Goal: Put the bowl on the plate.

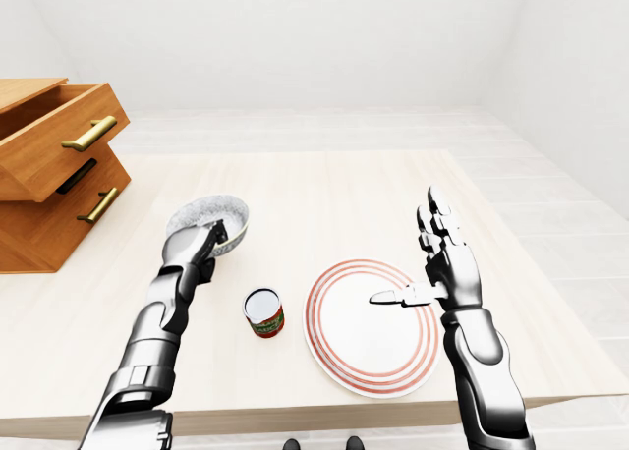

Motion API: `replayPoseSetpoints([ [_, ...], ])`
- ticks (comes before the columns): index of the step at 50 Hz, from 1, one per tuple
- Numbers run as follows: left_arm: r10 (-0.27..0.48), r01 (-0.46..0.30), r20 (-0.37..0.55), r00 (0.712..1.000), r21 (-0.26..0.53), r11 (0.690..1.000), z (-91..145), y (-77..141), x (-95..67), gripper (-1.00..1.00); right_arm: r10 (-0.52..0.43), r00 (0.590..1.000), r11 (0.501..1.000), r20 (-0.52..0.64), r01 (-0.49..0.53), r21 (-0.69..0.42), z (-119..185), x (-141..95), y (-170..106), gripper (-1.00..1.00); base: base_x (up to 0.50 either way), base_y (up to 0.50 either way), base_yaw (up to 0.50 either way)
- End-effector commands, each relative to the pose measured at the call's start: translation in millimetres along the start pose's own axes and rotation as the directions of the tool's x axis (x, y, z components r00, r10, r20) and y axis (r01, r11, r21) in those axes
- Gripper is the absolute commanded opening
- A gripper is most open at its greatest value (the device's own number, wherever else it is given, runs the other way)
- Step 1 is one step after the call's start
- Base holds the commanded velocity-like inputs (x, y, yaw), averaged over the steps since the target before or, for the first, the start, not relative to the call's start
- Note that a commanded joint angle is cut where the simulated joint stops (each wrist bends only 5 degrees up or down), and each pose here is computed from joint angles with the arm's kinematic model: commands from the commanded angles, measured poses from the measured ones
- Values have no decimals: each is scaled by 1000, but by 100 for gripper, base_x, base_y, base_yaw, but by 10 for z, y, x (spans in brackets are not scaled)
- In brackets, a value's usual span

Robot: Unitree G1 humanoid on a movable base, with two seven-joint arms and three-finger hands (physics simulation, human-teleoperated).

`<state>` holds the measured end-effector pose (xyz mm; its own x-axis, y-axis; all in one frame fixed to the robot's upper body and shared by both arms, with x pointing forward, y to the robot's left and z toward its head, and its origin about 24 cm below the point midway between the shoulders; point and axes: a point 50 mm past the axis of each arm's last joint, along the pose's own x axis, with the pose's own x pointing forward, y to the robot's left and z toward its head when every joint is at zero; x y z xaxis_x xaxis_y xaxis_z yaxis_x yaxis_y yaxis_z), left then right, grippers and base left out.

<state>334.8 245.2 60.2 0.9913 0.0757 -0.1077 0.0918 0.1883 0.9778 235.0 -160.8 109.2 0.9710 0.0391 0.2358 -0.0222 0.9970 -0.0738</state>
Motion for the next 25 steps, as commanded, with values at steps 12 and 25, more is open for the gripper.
replayPoseSetpoints([
  [12,104,-96,144,984,-62,993,360,422,-142,-100,-1,1000,1000,-4,1,0,-6,-19,1,100,0,0,0],
  [25,130,-111,262,956,-85,990,676,675,-257,-100,-3,1000,1000,14,3,-7,36,-14,-15,100,0,0,0],
])
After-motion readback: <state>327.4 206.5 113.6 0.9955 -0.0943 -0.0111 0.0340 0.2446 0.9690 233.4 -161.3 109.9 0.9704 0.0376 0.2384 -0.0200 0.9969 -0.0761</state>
